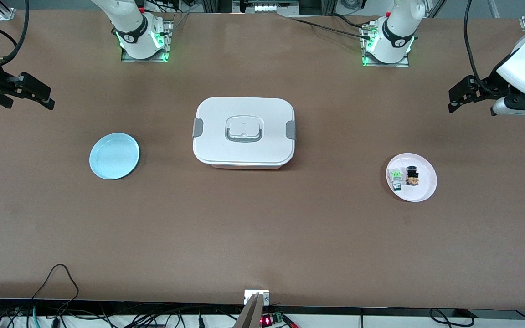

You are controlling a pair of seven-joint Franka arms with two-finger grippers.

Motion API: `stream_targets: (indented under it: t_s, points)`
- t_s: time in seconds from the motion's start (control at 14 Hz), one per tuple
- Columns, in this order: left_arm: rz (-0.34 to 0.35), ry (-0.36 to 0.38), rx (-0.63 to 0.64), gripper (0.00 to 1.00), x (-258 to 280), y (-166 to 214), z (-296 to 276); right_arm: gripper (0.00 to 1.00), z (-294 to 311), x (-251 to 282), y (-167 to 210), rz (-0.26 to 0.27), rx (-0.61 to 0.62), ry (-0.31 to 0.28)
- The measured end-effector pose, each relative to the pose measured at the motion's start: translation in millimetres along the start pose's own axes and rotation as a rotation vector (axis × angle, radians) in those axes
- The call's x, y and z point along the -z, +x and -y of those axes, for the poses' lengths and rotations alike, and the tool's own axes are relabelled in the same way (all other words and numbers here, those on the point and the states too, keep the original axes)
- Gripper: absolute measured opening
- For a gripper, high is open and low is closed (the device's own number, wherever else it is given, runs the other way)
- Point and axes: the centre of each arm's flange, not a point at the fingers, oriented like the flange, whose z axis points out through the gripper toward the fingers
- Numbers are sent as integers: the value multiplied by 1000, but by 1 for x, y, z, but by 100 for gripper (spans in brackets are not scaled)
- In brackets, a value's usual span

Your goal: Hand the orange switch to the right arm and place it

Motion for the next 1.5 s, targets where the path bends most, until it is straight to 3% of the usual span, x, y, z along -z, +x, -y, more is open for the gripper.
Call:
stream_targets:
  t_s: [1.5]
  points:
    - [-2, -3, -1, 100, -2, 7, 1, 100, -6, 0, 0, 0, -11, 0]
